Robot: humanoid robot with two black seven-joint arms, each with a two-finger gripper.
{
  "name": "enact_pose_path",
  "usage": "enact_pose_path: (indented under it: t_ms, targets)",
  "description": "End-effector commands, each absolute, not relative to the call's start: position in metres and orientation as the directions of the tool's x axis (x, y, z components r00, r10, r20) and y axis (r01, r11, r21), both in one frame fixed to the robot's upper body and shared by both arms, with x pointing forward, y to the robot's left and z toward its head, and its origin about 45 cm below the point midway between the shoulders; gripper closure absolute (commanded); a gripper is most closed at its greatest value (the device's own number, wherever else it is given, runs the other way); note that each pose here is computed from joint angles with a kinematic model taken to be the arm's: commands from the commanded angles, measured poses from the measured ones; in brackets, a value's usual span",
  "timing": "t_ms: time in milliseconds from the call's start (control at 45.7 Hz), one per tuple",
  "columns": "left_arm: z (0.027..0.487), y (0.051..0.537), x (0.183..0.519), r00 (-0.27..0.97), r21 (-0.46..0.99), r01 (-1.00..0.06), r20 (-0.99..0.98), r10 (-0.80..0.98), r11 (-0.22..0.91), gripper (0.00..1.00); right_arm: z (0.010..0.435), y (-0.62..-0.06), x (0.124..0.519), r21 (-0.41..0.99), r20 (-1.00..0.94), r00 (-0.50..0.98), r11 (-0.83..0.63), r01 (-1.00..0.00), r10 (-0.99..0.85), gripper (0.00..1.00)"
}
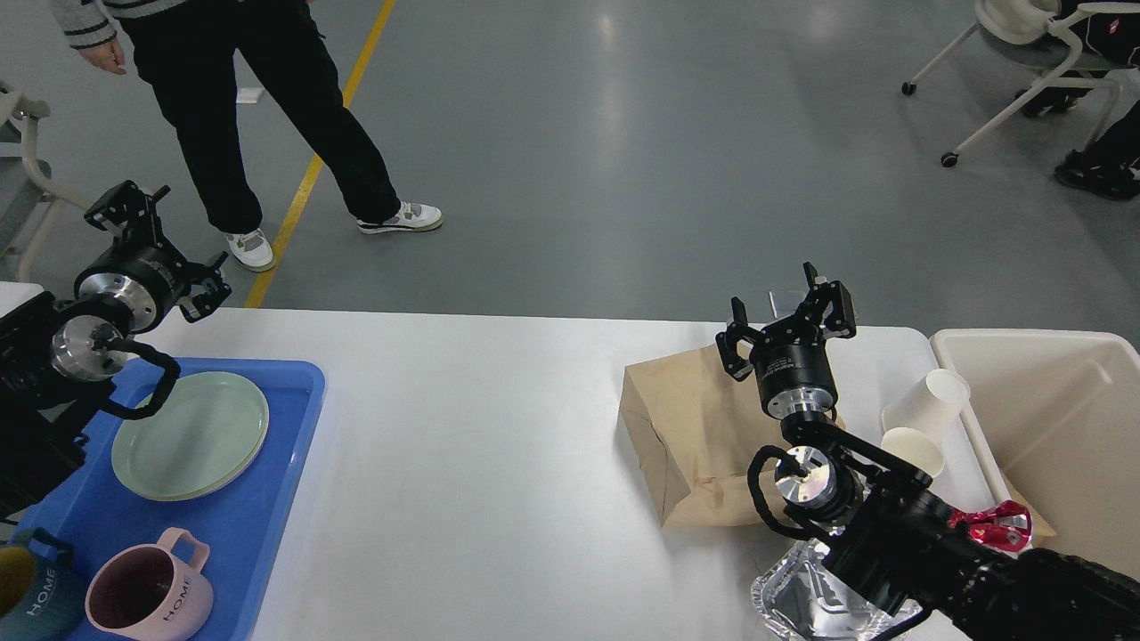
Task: Tidy desktop
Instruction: 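Release the plate and raise the left gripper above the tray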
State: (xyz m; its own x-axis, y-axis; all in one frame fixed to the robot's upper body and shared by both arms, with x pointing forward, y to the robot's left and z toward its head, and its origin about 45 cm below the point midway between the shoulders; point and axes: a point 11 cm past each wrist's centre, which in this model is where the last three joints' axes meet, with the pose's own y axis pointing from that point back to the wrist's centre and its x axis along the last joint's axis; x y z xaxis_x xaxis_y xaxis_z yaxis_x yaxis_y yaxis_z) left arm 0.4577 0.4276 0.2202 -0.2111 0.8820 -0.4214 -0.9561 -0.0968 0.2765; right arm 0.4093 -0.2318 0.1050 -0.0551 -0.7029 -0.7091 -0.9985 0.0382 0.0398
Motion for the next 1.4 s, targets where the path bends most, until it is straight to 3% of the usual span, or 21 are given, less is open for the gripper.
enact_pose_path:
  t_ms: [0,241,482,722,1379]
  targets:
    - [0.214,0.421,0.459,-0.218,0.231,-0.965,-0.454,0.864,-0.123,0.04,0.105,-0.232,0.409,0.040,-0.709,-0.056,0.038,-0.998,-0.703,0.00]
    - [0.195,0.409,0.459,-0.245,0.180,-0.967,-0.472,0.847,-0.180,0.04,0.105,-0.232,0.409,0.040,-0.709,-0.056,0.038,-0.998,-0.703,0.00]
    - [0.157,0.375,0.443,-0.163,0.185,-0.980,-0.550,0.819,-0.071,0.04,0.105,-0.232,0.409,0.040,-0.709,-0.056,0.038,-0.998,-0.703,0.00]
    - [0.152,0.352,0.440,-0.095,0.099,-0.994,-0.622,0.777,-0.042,0.04,0.105,-0.232,0.409,0.040,-0.709,-0.056,0.038,-0.998,-0.703,0.00]
    - [0.152,0.352,0.440,-0.095,0.093,-0.995,-0.623,0.777,-0.047,0.04,0.104,-0.232,0.409,0.041,-0.708,-0.057,0.039,-0.998,-0.704,0.00]
